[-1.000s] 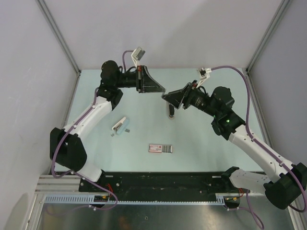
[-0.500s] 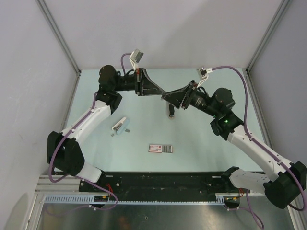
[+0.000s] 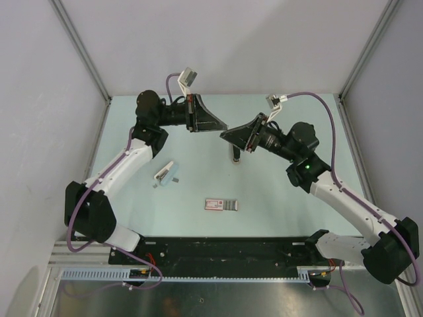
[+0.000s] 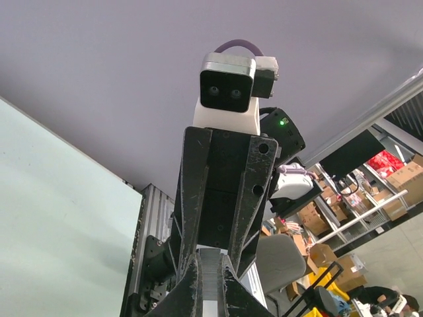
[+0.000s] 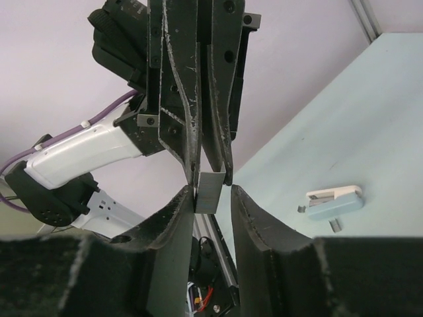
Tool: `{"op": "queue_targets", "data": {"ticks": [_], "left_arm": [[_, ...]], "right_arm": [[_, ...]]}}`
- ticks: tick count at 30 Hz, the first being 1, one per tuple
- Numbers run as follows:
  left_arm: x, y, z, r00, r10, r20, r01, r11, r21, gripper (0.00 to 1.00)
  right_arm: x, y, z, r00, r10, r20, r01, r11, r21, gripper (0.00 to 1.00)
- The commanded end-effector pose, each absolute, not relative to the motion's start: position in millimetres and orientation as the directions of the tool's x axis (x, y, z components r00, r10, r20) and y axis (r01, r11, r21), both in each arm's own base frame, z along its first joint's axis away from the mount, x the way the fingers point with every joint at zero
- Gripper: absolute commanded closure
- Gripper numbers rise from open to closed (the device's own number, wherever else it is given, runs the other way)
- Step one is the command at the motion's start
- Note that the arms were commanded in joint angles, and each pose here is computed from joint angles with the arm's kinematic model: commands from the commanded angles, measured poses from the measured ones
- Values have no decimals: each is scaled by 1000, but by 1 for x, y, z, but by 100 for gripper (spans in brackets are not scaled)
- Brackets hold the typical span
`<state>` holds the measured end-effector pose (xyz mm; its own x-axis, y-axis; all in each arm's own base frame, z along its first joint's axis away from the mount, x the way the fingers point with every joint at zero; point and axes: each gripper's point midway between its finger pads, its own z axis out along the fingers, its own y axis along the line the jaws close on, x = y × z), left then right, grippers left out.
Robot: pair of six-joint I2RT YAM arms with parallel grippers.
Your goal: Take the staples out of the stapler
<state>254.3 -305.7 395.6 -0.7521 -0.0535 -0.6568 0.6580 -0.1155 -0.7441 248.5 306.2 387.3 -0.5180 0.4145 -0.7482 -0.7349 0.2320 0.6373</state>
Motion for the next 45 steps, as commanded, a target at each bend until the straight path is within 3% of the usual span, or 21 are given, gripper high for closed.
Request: {"op": "queue_targets", "data": {"ticks": [1,7,9,12,15,20,23,26,33,45], "left_arm": [[241,-302,413,-697,-84,-712,716,-135,-685,100],[242,-302,410,-690,-86,-718,723,-131,-679,98],[243,-302,408,-683,-88,-725,729,-127,-672,82],[253,-301,401,-654,-84,-752,756,-100,-647,45],[284,-295,380,-602,-78,-795,796,19,-605,33],[336,-276,304,-492,20,-871,817,356,-453,33],[344,-270,257,-438,132,-889,819,467,-334,34],[341,-267,207,-322,320,-891,842,527,-115,34],[324,-263,119,-240,588,-772,869,485,99,39],[315,-263,78,-233,669,-705,883,449,135,43]], "right_arm": [[243,308,401,-493,434,-754,-766,194,612,70],[247,301,400,-472,447,-760,-756,238,610,86],[249,299,398,-463,447,-765,-751,260,607,89],[260,292,383,-466,439,-768,-708,335,622,94],[276,280,350,-494,412,-766,-606,468,643,98],[284,260,270,-605,306,-735,-401,680,614,100],[279,252,230,-662,235,-712,-314,775,548,100],[270,243,203,-689,183,-702,-258,842,473,100],[215,252,150,-781,100,-617,-247,857,451,100],[126,287,99,-826,-121,-550,-433,762,482,100]]}}
